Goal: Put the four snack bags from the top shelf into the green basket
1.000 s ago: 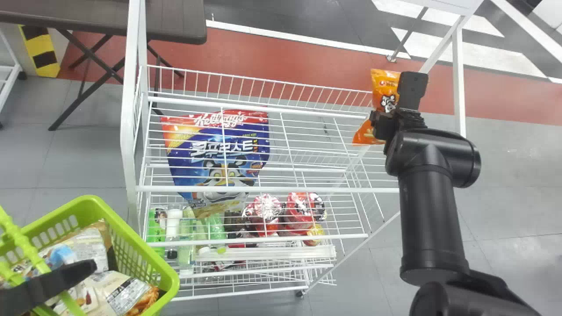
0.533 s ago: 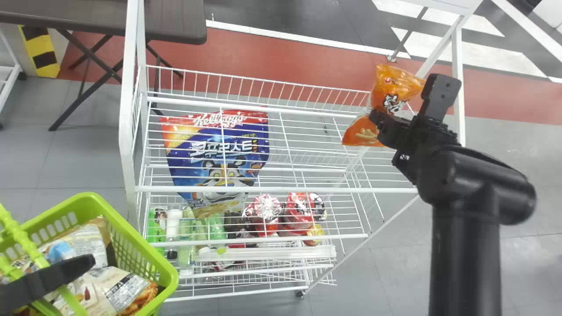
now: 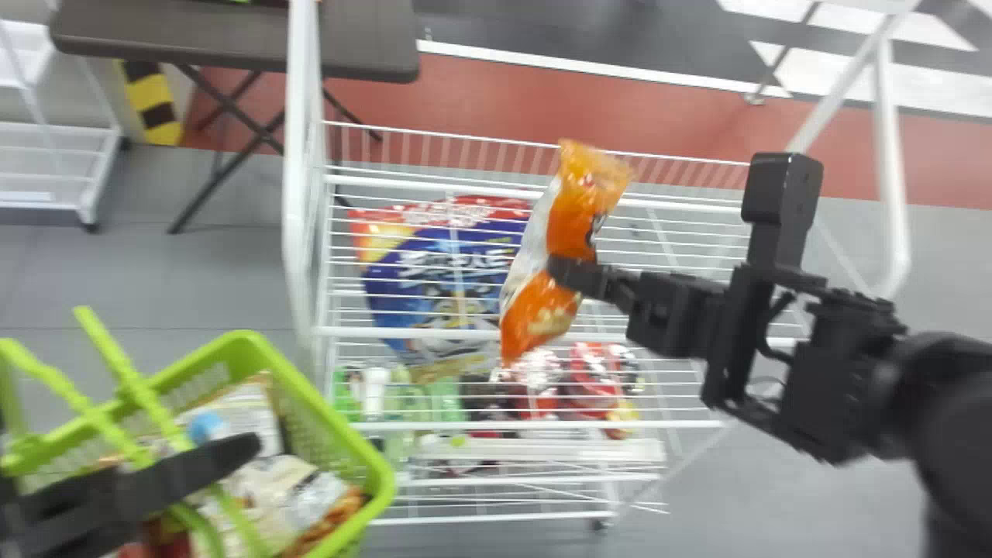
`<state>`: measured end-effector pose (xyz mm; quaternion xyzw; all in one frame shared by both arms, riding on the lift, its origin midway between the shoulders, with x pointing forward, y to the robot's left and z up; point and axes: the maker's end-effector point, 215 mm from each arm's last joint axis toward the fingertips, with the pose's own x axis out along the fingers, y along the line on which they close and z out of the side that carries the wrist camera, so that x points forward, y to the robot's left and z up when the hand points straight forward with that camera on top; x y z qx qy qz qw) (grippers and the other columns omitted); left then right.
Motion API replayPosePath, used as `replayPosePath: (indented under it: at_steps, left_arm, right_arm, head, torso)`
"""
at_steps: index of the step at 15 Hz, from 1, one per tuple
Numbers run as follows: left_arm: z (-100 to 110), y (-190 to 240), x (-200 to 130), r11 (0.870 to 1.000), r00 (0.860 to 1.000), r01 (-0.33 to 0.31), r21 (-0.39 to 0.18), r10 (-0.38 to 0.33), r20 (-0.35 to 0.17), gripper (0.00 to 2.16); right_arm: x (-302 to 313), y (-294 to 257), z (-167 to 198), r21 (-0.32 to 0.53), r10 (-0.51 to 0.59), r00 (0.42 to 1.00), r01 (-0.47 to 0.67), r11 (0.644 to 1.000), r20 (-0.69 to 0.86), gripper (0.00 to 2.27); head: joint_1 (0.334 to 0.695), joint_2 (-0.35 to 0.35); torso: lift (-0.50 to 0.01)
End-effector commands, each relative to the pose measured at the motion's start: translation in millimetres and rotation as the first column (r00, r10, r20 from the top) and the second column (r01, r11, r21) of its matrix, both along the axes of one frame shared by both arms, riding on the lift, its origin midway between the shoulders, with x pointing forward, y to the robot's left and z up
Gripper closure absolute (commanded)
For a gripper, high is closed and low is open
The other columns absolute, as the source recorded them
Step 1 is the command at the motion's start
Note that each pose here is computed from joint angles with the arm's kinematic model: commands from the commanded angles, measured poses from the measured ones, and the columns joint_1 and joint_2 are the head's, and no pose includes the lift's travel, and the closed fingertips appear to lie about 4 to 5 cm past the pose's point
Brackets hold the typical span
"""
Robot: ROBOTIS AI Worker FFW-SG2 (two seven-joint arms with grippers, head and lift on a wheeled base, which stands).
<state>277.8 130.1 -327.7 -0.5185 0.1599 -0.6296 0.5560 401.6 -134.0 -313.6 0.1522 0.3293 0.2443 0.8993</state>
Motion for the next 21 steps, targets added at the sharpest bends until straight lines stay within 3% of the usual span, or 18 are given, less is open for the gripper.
replayPosePath:
  at_steps: [1,2,3,5,7,9,10,12,16,17,18,19,20,21]
  left_arm:
    - [2.1,-0.7,-2.2,1.000,1.000,0.008,-0.009,-0.008,0.005,2.15]
    - [3.0,-1.5,-2.5,1.000,1.000,0.010,-0.009,-0.010,0.007,2.15]
    - [3.2,-2.8,-3.3,1.000,1.000,0.015,-0.011,-0.015,0.005,2.15]
    - [4.9,-5.6,-4.9,1.000,1.000,0.025,-0.015,-0.025,0.004,2.15]
    - [5.7,-6.9,-5.5,0.999,1.000,0.029,-0.015,-0.029,0.007,2.15]
    - [6.3,-5.9,-5.2,0.999,1.000,0.027,-0.016,-0.027,0.007,2.15]
    - [8.2,-4.6,-4.0,0.999,1.000,0.024,-0.021,-0.024,0.010,2.15]
    - [11.7,-5.1,-2.8,0.999,1.000,0.026,-0.033,-0.025,0.015,2.15]
    - [16.5,-23.9,-9.8,0.995,0.997,0.076,-0.056,-0.075,0.022,2.15]
    - [16.9,-24.2,-10.6,0.995,0.997,0.079,-0.057,-0.078,0.021,2.15]
    - [18.8,-22.5,-10.5,0.996,0.997,0.075,-0.058,-0.073,0.026,2.15]
    - [20.1,-19.2,-9.4,0.996,0.997,0.067,-0.062,-0.066,0.027,2.15]
    - [19.9,-16.5,-8.9,0.996,0.998,0.060,-0.061,-0.058,0.026,2.15]
    - [20.5,-14.4,-7.8,0.997,0.998,0.054,-0.061,-0.052,0.027,2.15]
  right_arm:
    - [-36.8,77.4,6.9,0.118,0.183,0.983,-0.178,0.977,-0.033,2.26]
    - [-44.6,104.1,7.2,0.155,0.238,0.970,-0.229,0.961,-0.040,2.26]
    - [-49.6,128.5,5.8,0.186,0.283,0.958,-0.270,0.945,-0.046,2.26]
    - [-45.5,161.1,1.2,0.252,0.309,0.950,-0.289,0.923,-0.041,2.26]
    - [-58.1,185.2,-29.4,0.304,0.358,0.926,-0.309,0.901,-0.118,2.26]
    - [-74.6,194.2,-52.9,0.316,0.402,0.895,-0.331,0.889,-0.193,2.26]
    - [-97.4,195.5,-63.3,0.321,0.458,0.852,-0.372,0.871,-0.254,2.26]
    - [-106.7,196.4,-65.2,0.346,0.491,0.824,-0.391,0.853,-0.281,2.26]
    - [-108.2,217.4,-57.6,0.518,0.584,0.754,-0.385,0.764,-0.301,2.26]
    - [-104.3,217.0,-59.4,0.520,0.583,0.752,-0.380,0.765,-0.307,2.07]
    - [-103.4,216.9,-59.4,0.528,0.584,0.750,-0.375,0.762,-0.310,1.50]
    - [-102.2,214.2,-60.3,0.529,0.578,0.754,-0.367,0.765,-0.313,0.48]
    - [-102.3,211.4,-58.0,0.534,0.572,0.760,-0.359,0.765,-0.308,0.00]
    - [-100.3,206.7,-51.5,0.538,0.562,0.773,-0.353,0.765,-0.293,0.00]
  head:
    - [0.695,-0.035]
    - [0.695,0.012]
    - [0.695,0.109]
    - [0.695,0.182]
    - [0.695,0.268]
    - [0.695,0.303]
    - [0.695,0.318]
    - [0.695,0.350]
    - [0.695,0.350]
    - [0.695,0.350]
    - [0.695,0.350]
    - [0.695,0.350]
    - [0.695,0.350]
    - [0.695,0.350]
  torso:
    - [0.000]
    - [0.000]
    - [0.000]
    - [0.000]
    - [0.000]
    - [0.000]
    - [0.000]
    - [0.000]
    - [0.000]
    - [0.000]
    - [0.000]
    - [0.000]
    - [0.000]
    - [0.000]
